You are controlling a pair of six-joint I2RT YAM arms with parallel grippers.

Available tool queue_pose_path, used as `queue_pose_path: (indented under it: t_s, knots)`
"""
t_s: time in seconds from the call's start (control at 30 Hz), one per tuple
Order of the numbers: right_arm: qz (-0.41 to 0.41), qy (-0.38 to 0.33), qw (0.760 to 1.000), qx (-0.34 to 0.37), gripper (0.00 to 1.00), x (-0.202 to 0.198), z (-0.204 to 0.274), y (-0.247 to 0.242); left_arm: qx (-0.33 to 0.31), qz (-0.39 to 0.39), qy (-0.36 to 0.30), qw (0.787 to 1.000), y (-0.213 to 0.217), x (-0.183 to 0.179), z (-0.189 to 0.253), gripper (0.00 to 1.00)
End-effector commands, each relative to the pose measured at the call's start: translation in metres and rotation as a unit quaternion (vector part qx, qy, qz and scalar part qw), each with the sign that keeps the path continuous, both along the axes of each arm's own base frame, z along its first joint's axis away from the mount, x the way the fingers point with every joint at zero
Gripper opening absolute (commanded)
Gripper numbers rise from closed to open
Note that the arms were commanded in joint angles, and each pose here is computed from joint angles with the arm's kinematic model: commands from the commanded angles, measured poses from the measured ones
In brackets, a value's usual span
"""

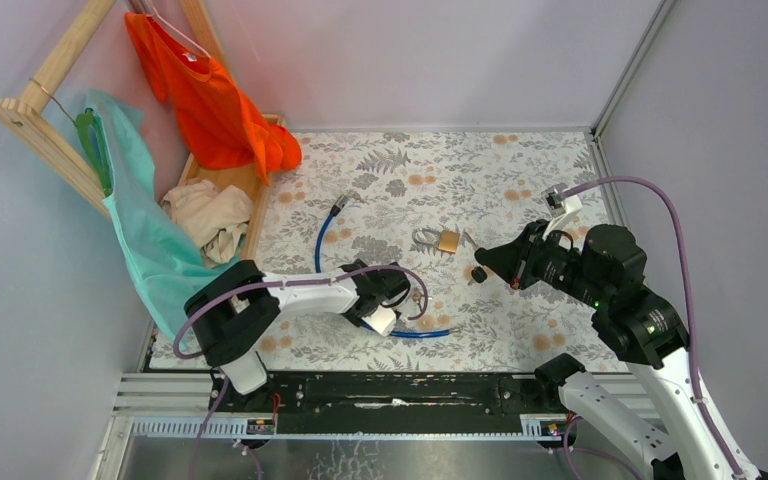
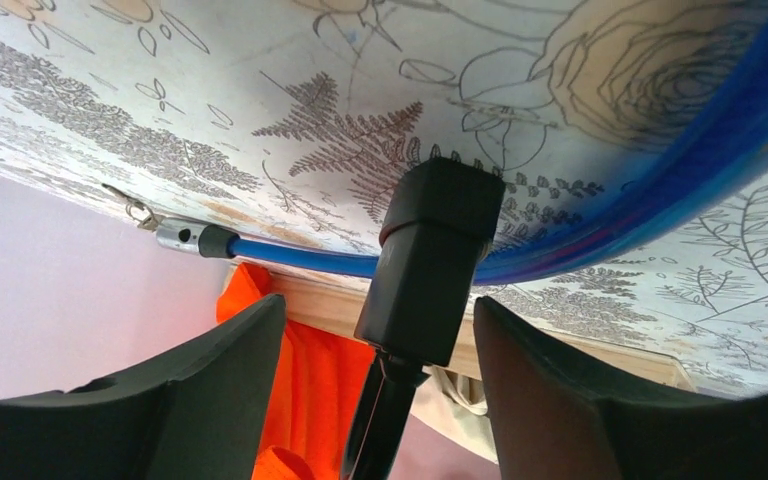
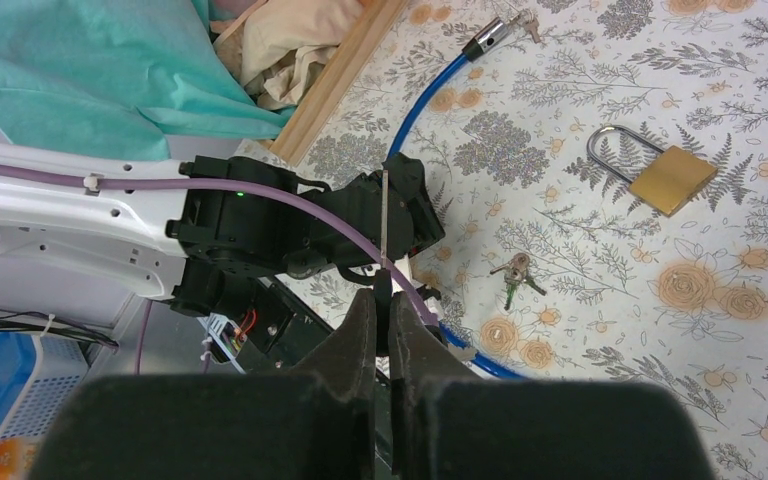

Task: Unlock with the key

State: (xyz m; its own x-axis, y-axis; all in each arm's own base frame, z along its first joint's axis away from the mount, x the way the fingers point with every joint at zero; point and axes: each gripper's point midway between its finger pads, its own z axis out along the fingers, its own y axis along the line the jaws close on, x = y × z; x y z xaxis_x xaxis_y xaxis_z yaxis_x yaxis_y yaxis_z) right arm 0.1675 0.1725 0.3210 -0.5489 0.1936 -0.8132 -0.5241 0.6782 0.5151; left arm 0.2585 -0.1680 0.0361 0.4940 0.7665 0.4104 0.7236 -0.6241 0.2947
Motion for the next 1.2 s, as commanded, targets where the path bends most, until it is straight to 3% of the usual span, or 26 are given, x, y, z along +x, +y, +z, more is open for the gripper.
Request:
queue_pose_path:
  t_s: [0.0, 0.53, 0.7, 0.97, 1.17]
  knots:
    - [0.004, -0.028, 0.999, 0.019, 0.00, 0.001, 0.018, 0.002, 0.009, 0.025, 0.013, 1.000, 0.000, -0.003, 0.001, 0.77]
    - [0.004, -0.024, 1.000, 0.016, 0.00, 0.002, 0.012, 0.003, 0.005, 0.098, 0.048, 0.994, -0.006, -0.024, -0.003, 0.50]
    - [-0.002, -0.025, 1.000, 0.010, 0.00, 0.002, 0.013, 0.000, -0.005, 0.117, 0.051, 0.992, -0.007, -0.027, -0.007, 0.46]
    - [-0.013, -0.036, 0.999, -0.005, 0.00, 0.004, 0.022, -0.007, -0.002, 0.132, 0.027, 0.991, 0.005, -0.022, -0.009, 0.45]
    - [-0.013, -0.040, 0.999, -0.009, 0.00, 0.005, 0.024, -0.007, 0.008, 0.126, 0.019, 0.992, 0.011, -0.017, -0.006, 0.61]
